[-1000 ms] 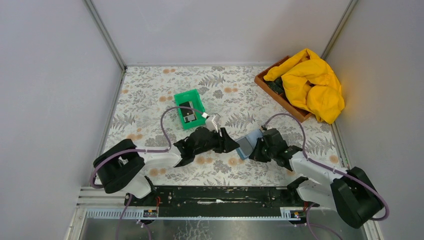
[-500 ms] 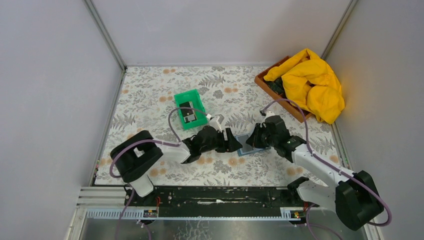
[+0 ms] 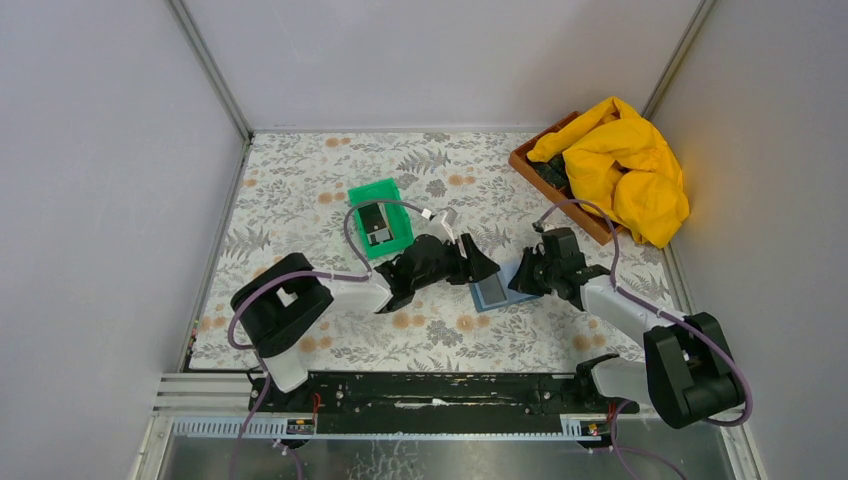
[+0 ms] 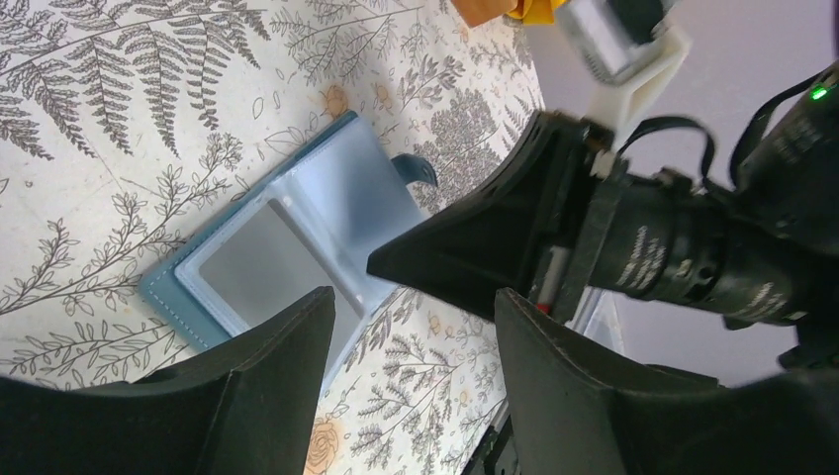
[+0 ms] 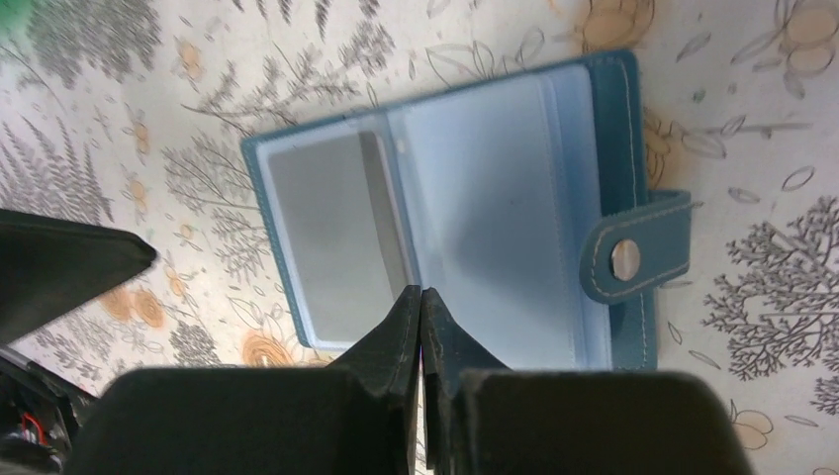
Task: Take the credit cards out of the card holder
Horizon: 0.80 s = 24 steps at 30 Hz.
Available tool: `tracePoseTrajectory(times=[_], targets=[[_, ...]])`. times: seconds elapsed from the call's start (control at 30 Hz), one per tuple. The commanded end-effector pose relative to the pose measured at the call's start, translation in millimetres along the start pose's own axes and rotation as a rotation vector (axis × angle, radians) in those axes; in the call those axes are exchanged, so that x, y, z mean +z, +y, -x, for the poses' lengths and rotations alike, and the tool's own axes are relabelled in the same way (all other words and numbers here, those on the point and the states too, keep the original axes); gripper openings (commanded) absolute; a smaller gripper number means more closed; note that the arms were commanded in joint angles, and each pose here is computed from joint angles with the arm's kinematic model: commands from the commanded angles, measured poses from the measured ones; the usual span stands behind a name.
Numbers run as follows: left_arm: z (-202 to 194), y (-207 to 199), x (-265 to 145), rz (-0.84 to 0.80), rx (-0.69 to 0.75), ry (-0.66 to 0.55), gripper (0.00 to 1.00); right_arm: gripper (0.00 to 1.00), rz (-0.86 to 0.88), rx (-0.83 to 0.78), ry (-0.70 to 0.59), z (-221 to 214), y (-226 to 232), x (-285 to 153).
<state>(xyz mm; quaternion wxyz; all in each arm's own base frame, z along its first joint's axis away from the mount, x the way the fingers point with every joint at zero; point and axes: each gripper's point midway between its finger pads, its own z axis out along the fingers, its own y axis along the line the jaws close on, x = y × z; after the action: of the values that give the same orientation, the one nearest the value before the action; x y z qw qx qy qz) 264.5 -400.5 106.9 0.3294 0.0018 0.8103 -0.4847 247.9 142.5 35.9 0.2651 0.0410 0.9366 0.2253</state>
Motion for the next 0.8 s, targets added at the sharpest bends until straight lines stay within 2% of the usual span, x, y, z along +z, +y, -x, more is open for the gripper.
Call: tracePoseTrajectory(times=[0.0,0.47,0.77], targets=[[8,-1,8,-0.023,-0.028,-0.025,0.68,0.06,0.051,-0.022,0.03,-14,1,5],[-6,12,-3,-0.004,-0.067,0.003,0.68,0.06,0.09,-0.028,0.089,-49,15,9],[-4,11,-6,-0.014,-0.054,0.001,0.68,0.06,0.021,-0.042,-0.006,-18,13,2]])
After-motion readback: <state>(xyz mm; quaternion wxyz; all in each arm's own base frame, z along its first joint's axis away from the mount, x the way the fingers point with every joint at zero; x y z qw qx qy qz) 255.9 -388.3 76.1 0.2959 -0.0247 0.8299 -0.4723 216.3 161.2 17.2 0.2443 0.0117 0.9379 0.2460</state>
